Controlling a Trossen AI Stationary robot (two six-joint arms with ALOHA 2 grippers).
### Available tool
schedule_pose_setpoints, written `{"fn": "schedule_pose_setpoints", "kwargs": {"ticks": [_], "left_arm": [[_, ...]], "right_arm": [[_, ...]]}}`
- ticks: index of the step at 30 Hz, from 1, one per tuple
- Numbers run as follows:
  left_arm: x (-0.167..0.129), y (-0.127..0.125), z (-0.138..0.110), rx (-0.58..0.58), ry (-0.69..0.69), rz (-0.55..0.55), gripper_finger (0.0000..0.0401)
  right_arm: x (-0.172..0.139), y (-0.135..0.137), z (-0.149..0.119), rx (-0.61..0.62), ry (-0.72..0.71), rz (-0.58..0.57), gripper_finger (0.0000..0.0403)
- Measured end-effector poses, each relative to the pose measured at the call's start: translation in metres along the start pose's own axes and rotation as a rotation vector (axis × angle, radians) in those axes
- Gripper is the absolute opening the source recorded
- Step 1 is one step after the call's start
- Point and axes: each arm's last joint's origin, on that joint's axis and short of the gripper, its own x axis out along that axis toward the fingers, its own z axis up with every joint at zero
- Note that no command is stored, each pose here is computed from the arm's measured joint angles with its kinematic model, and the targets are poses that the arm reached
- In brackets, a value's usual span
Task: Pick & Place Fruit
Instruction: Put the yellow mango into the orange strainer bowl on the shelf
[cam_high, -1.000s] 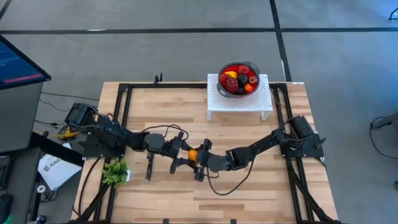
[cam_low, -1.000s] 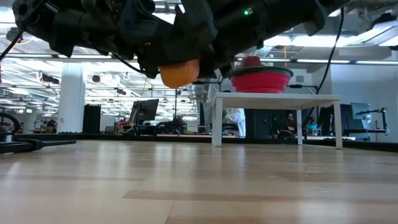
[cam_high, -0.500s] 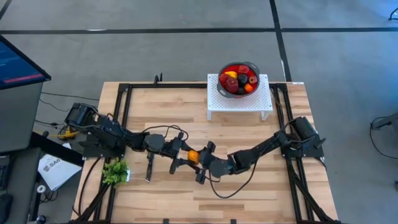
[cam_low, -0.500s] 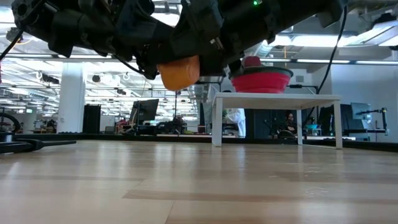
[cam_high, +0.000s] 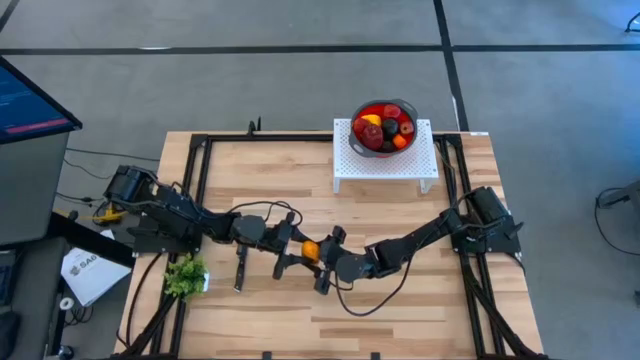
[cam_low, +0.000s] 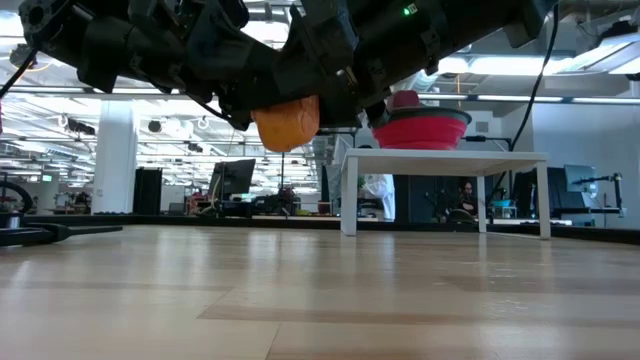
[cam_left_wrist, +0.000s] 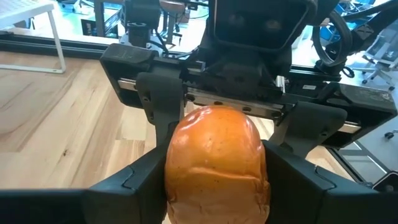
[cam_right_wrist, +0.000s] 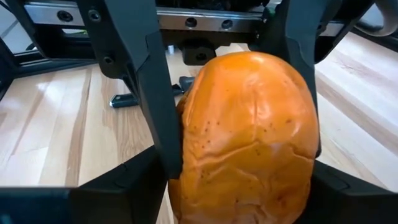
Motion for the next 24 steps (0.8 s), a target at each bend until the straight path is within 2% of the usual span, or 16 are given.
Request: {"fn": "schedule_pose_setpoints", "kwargs": {"ticks": [3,8,12,18,22,24], "left_arm": [[0.0,0.0,0.0,0.0,0.004,-0.001,0.0218],[0.0,0.0,-0.001,0.001,0.008,-0.007,0.0221],[-0.001,0.001,0.002,-0.002,0.007,-0.03,0.0251],[-0.013,0.001,0.018,0.011,-0.032,-0.044,0.031],[-0.024,-0.001,0.028,0.027,-0.023,-0.027,0.0328],[-0.03,0.0,0.027,0.026,-0.015,-0.017,0.0331]], "right_arm": [[0.0,0.0,0.0,0.002,0.0,0.001,0.024],[0.0,0.0,-0.001,0.011,0.005,-0.001,0.0194],[0.001,-0.001,-0.004,0.045,0.016,-0.008,0.0193],[-0.008,-0.007,-0.032,0.093,0.054,-0.078,0.0209],[-0.021,-0.007,-0.048,0.131,0.054,-0.141,0.0206],[-0.033,-0.009,-0.047,0.127,0.058,-0.181,0.02]]}}
